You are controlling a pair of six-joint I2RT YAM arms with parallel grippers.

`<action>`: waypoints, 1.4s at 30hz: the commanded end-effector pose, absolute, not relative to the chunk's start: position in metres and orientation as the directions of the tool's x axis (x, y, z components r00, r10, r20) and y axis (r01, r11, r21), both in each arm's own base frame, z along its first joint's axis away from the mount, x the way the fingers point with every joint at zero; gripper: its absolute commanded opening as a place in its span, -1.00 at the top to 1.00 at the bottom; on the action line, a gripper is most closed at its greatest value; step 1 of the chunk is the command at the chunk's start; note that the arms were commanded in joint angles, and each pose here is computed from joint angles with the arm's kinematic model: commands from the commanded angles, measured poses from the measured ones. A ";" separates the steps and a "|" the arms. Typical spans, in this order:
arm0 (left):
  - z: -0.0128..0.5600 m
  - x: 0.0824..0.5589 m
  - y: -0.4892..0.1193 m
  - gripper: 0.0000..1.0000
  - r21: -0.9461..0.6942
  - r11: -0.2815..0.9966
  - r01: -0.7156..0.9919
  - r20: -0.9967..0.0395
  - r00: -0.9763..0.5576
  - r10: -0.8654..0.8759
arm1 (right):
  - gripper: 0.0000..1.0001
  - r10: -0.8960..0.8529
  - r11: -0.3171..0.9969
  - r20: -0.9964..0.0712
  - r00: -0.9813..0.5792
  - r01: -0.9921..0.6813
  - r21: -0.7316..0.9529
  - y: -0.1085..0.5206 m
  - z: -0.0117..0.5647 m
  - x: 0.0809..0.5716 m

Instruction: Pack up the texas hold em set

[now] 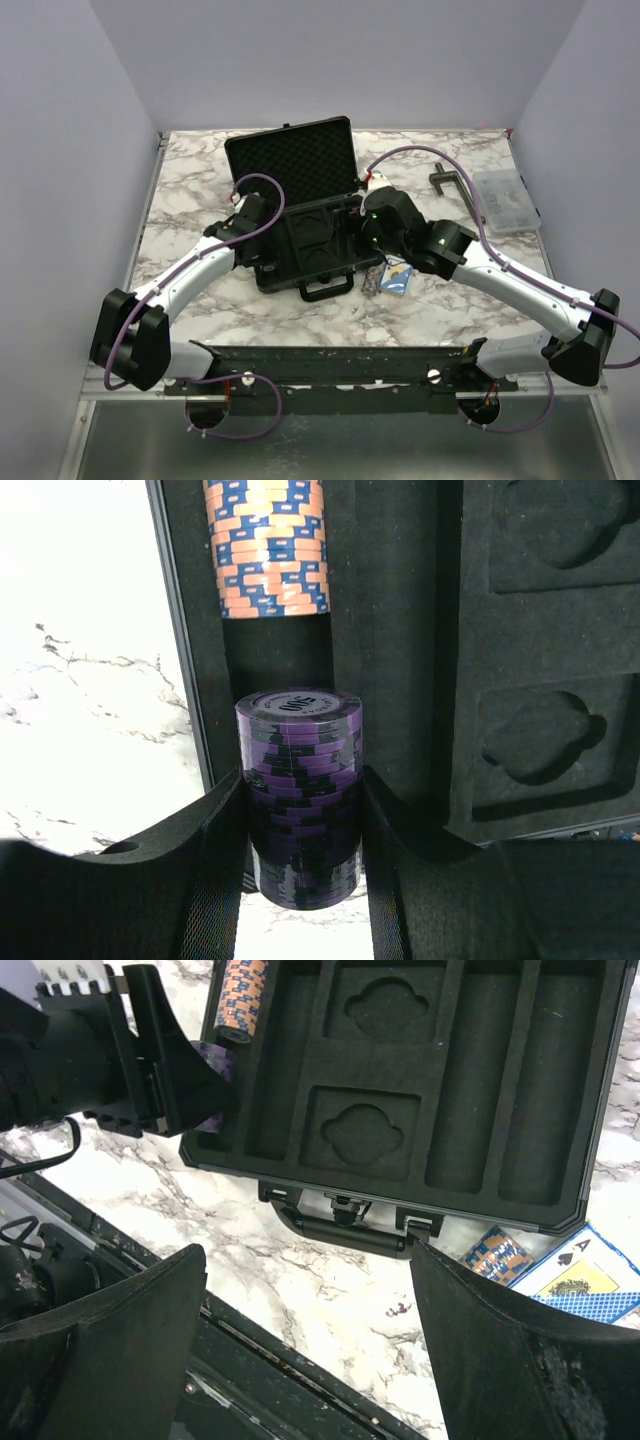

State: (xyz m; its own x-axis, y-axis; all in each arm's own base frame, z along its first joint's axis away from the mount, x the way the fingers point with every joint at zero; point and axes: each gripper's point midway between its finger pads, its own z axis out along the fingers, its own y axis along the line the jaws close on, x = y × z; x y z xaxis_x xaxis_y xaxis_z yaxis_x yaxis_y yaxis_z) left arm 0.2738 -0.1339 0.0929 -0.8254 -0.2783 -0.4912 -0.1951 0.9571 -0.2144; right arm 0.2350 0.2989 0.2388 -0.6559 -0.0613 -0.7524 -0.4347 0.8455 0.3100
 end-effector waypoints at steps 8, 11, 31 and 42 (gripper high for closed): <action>0.100 0.299 -0.130 0.96 -0.173 0.966 -0.194 -0.547 -0.796 -0.258 | -0.73 -0.066 0.846 -0.764 -0.642 -0.442 0.299 0.291 0.242 0.230; 0.099 0.299 -0.128 0.85 -0.162 0.966 -0.199 -0.553 -0.793 -0.257 | -0.73 -0.069 0.844 -0.760 -0.646 -0.444 0.301 0.292 0.240 0.230; 0.136 0.270 -0.127 -0.06 -0.241 0.968 -0.076 -0.631 -0.745 -0.216 | -0.73 -0.086 0.838 -0.753 -0.652 -0.456 0.299 0.297 0.234 0.230; 0.119 0.227 -0.137 0.59 -0.303 0.953 0.010 -0.621 -0.760 -0.190 | -0.72 -0.099 0.828 -0.739 -0.666 -0.467 0.310 0.306 0.225 0.231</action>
State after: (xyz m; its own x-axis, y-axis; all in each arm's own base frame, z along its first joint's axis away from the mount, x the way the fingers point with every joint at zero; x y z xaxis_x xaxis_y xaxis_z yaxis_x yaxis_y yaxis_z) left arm 0.2379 -0.1288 0.1260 -0.7443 -0.1993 -0.6374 -0.0228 0.9615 -0.2740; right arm 0.2329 0.2996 0.2334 -0.6588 -0.0759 -0.7485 -0.4464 0.8403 0.3077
